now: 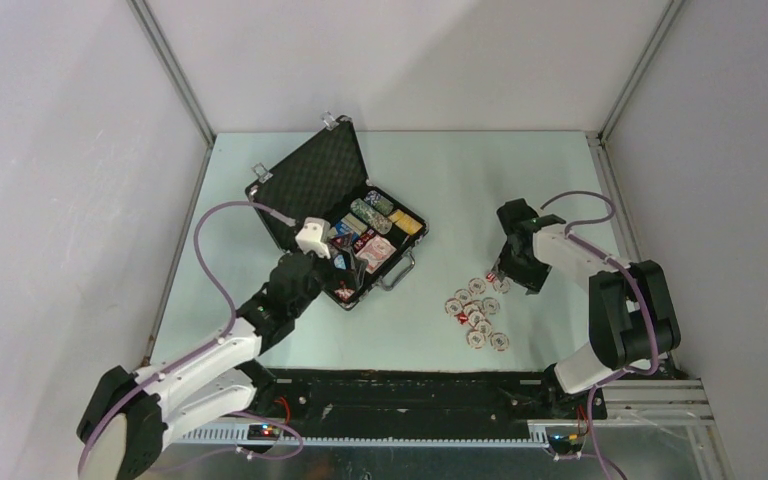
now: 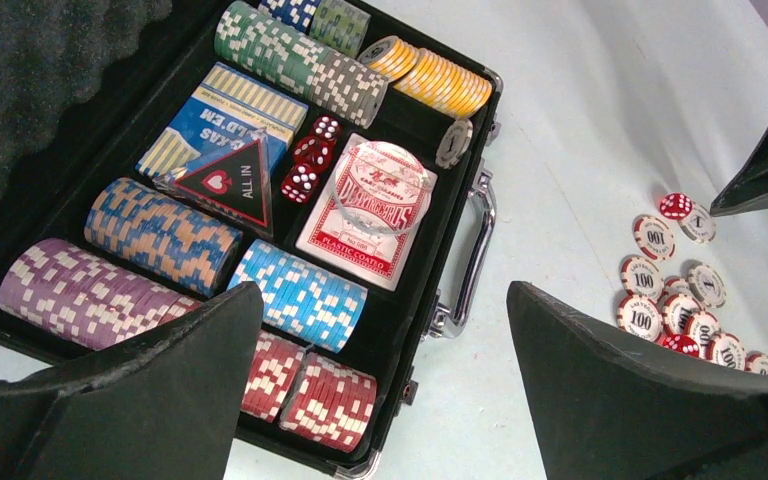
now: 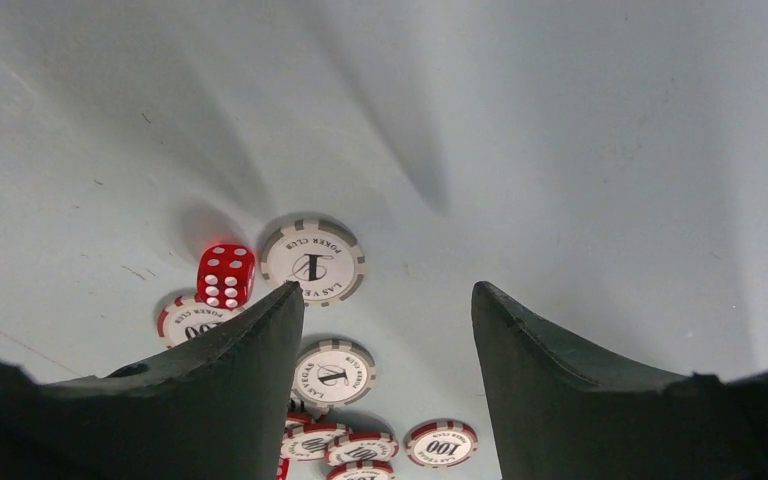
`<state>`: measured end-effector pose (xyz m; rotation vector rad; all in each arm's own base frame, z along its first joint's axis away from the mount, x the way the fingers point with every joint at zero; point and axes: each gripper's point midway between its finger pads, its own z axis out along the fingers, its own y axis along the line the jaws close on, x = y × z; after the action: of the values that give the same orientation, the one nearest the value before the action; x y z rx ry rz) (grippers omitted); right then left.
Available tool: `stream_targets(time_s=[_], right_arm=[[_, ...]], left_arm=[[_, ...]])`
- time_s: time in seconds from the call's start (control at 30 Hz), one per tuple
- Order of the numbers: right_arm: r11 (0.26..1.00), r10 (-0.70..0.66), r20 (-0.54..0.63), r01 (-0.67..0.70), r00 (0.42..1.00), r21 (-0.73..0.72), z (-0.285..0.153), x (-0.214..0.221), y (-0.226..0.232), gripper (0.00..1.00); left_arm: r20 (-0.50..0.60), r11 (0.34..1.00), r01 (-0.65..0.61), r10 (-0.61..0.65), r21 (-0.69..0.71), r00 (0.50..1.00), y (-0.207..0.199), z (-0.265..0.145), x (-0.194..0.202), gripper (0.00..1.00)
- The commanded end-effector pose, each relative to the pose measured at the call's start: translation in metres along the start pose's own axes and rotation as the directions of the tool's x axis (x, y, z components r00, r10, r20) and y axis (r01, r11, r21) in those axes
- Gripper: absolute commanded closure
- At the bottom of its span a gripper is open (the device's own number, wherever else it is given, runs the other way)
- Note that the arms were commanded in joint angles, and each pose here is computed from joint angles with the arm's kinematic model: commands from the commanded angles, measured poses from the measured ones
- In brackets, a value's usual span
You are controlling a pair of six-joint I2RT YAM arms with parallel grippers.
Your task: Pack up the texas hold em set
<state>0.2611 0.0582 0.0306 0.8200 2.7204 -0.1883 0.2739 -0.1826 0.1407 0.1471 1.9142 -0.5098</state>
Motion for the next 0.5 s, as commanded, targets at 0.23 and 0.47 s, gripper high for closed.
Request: stream_targets(time_s=[0.23,0.47], right_arm=[[0.999,-0.023,0.019,0.023,1.0,-0.034,0.013,-0.003,0.02,0.34],[0.999,-0.042,-0.005,0.042,0.999,-0.025,0.022,0.002,0.031,0.34]], left_arm=[[0.138,0.998,-0.006,-0.003,0.063,0.99,-0.009,-0.01,-0.024,0.0],[0.13,0.998,-0.009,0.0,0.07,0.991,-0.01,-0.009,-0.023,0.0]])
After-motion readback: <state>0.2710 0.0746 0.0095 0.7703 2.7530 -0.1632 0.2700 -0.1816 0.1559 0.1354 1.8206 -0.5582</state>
